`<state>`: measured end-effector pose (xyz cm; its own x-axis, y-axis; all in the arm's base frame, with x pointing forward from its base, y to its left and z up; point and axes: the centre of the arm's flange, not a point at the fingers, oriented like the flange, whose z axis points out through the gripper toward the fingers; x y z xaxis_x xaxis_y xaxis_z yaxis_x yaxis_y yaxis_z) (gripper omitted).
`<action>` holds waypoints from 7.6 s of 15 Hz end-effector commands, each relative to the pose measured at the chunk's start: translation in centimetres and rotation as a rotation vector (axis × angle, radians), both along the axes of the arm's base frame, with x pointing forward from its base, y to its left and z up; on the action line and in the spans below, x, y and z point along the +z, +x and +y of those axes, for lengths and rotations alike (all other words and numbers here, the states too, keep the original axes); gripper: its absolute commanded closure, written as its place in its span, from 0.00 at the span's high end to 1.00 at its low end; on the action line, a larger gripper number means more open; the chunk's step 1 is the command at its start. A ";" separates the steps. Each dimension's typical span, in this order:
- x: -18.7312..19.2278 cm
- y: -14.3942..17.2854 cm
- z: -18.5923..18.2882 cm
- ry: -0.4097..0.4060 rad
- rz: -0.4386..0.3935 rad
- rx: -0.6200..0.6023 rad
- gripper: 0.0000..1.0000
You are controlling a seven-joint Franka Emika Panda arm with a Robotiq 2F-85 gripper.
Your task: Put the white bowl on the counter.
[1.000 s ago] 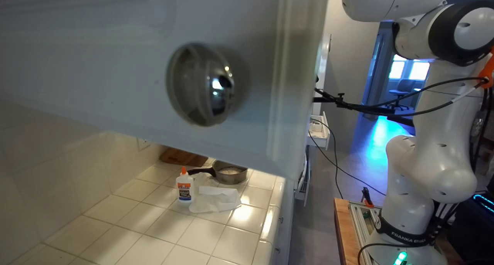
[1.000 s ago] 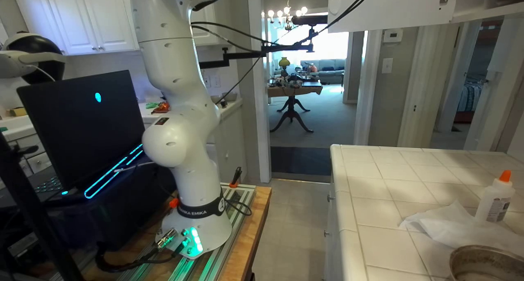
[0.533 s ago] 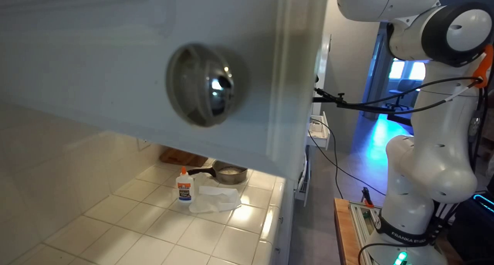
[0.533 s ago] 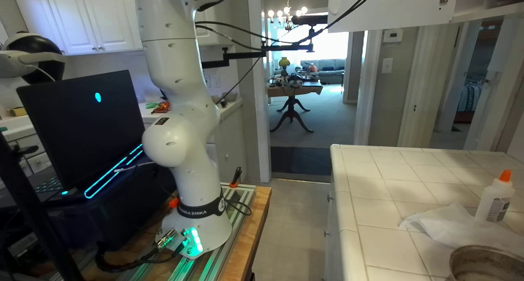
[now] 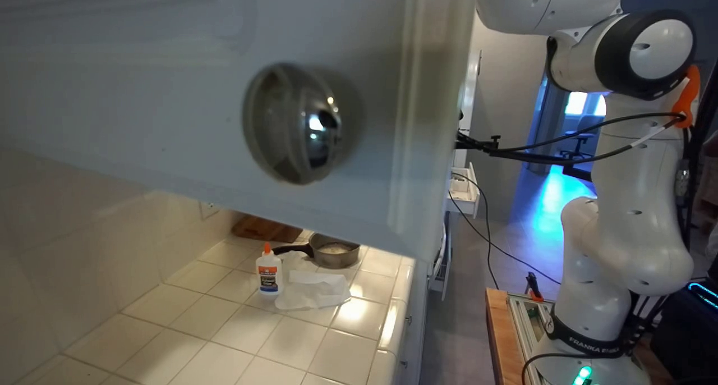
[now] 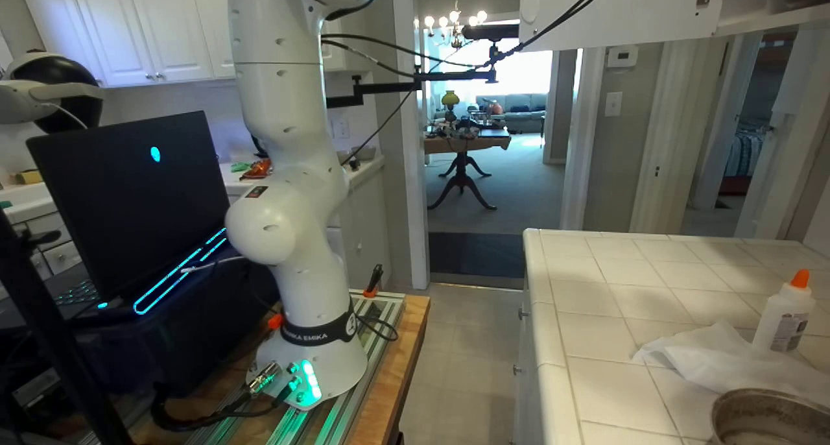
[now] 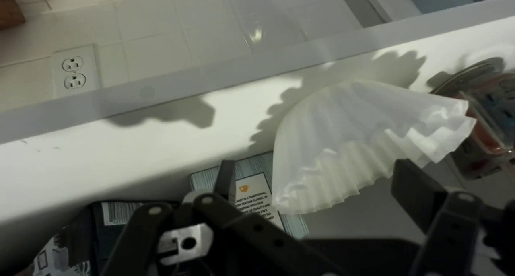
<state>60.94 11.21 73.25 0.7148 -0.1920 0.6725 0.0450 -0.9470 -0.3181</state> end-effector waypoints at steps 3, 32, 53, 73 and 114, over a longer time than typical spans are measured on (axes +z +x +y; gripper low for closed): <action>0.7 1.8 1.4 -0.029 0.029 -0.019 1.00; -0.3 -2.6 0.3 -0.017 0.141 -0.028 0.00; -7.6 -5.4 -2.3 0.037 0.365 -0.039 0.00; -20.8 -5.2 -6.5 -0.012 0.626 0.042 0.00; -37.5 1.0 -3.1 -0.069 0.655 0.015 0.00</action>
